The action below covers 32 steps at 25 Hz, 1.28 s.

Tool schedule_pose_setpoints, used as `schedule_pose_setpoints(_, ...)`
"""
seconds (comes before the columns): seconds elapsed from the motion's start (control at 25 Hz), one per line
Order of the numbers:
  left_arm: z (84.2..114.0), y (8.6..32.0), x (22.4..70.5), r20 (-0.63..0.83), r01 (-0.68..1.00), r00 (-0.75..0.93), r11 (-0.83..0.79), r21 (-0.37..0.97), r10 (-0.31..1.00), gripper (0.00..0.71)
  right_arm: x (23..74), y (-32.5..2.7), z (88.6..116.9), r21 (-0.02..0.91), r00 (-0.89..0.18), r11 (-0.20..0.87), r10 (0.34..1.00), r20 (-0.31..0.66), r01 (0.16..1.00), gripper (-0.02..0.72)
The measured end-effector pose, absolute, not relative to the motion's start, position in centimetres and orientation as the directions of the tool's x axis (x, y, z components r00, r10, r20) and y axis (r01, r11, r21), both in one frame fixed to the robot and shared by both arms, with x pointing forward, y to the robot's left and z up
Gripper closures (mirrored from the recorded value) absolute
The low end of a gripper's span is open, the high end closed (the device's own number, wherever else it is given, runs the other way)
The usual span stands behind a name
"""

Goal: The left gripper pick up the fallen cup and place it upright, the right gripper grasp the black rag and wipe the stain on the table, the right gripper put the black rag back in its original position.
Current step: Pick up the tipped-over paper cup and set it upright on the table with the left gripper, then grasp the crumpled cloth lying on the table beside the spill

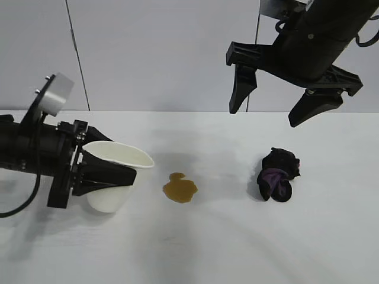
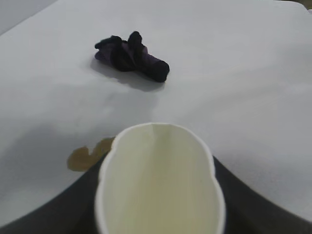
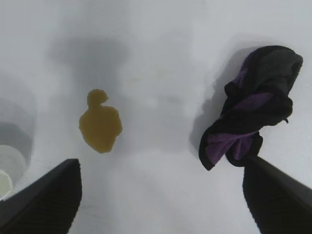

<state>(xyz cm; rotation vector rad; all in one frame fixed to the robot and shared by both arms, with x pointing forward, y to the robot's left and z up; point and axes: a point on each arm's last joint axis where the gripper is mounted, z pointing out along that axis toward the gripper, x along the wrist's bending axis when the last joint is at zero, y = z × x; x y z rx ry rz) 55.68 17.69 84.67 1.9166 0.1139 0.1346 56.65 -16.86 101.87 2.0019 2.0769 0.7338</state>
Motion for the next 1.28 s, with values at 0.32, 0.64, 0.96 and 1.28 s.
schedule_pose_setpoints(0.32,84.7,17.7,55.7,0.038,0.015,0.988,-0.342,0.94,0.147,0.18,56.8,-16.8,102.0,0.469,-0.09,-0.024,0.972,0.219,0.883,0.081)
schedule_pose_setpoints(0.64,84.9,17.7,55.7,-0.018,0.074,0.985,-0.33,0.941,0.17,0.022,56.8,-16.8,102.0,0.469,-0.09,-0.024,0.972,0.219,0.883,0.081)
schedule_pose_setpoints(0.96,91.7,17.9,56.2,-0.335,0.43,0.87,-0.224,0.875,0.362,0.017,56.8,-16.8,102.0,0.47,-0.092,-0.021,0.972,0.216,0.883,0.081)
schedule_pose_setpoints(1.28,99.5,19.0,57.1,-0.495,0.712,0.662,-0.264,0.651,0.563,0.017,56.8,-16.8,102.0,0.472,-0.092,-0.022,0.972,0.217,0.881,0.081)
